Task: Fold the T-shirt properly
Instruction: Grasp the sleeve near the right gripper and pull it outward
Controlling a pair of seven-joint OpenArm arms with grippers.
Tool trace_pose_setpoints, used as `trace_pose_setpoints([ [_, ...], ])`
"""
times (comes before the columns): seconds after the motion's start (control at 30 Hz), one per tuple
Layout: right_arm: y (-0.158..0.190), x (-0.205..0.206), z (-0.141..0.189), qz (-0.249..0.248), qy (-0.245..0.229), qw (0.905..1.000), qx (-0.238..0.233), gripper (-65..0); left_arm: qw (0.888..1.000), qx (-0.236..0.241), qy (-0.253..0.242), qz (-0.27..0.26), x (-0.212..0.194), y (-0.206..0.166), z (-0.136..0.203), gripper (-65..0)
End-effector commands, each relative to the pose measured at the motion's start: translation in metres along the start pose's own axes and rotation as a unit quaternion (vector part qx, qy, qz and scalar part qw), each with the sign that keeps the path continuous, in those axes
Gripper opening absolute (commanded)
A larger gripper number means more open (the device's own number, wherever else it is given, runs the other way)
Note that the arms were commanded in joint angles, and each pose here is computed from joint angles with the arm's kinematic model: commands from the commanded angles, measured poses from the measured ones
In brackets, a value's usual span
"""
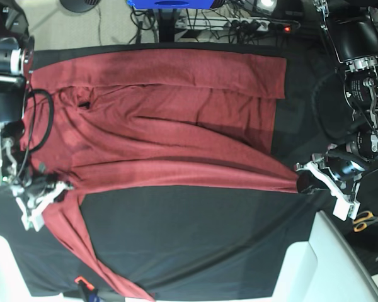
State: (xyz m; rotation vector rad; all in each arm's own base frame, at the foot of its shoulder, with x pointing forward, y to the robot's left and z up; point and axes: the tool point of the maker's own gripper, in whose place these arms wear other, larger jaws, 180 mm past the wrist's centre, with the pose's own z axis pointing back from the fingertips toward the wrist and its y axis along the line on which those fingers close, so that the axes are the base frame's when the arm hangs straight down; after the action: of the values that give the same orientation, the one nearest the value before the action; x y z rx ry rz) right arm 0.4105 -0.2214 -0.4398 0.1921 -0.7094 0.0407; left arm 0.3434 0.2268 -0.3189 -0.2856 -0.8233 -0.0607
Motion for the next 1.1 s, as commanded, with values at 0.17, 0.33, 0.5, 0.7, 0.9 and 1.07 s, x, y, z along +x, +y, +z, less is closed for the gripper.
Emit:
trace_pose_setpoints([
  [0.17,0.002,0.024,0.003,0.003,-0.032,0.9995,0.002,-59.7,1.000,0.001,-0.025,-0.010,0.017,0.001,0.005,-65.0],
  [0.33,0.001,0.035,0.009,0.012,-0.015,0.9998,-0.001,-35.9,1.000,0.000,-0.024,-0.009,0.017,0.001,0.005,-65.0],
  [0.5,-0.019,0.077,0.035,0.046,-0.065,0.9964,-0.029,-35.3,1.000,0.001,-0.025,-0.009,0.017,0.002,0.005,-65.0],
  [0.7,-0.079,0.075,0.043,0.039,-0.021,0.9955,-0.084,-34.4,1.000,0.001,-0.020,-0.008,0.012,0.002,0.005,-65.0],
  [0.9,-0.110,0.036,0.031,0.116,0.065,0.9811,-0.141,-34.8,1.000,0.000,-0.018,-0.007,0.010,0.001,0.004,-65.0],
  [1.07,-0.101,0.022,0.027,0.191,0.109,0.9686,-0.116,-35.0,1.000,0.000,-0.019,-0.007,0.010,0.001,0.005,-65.0],
])
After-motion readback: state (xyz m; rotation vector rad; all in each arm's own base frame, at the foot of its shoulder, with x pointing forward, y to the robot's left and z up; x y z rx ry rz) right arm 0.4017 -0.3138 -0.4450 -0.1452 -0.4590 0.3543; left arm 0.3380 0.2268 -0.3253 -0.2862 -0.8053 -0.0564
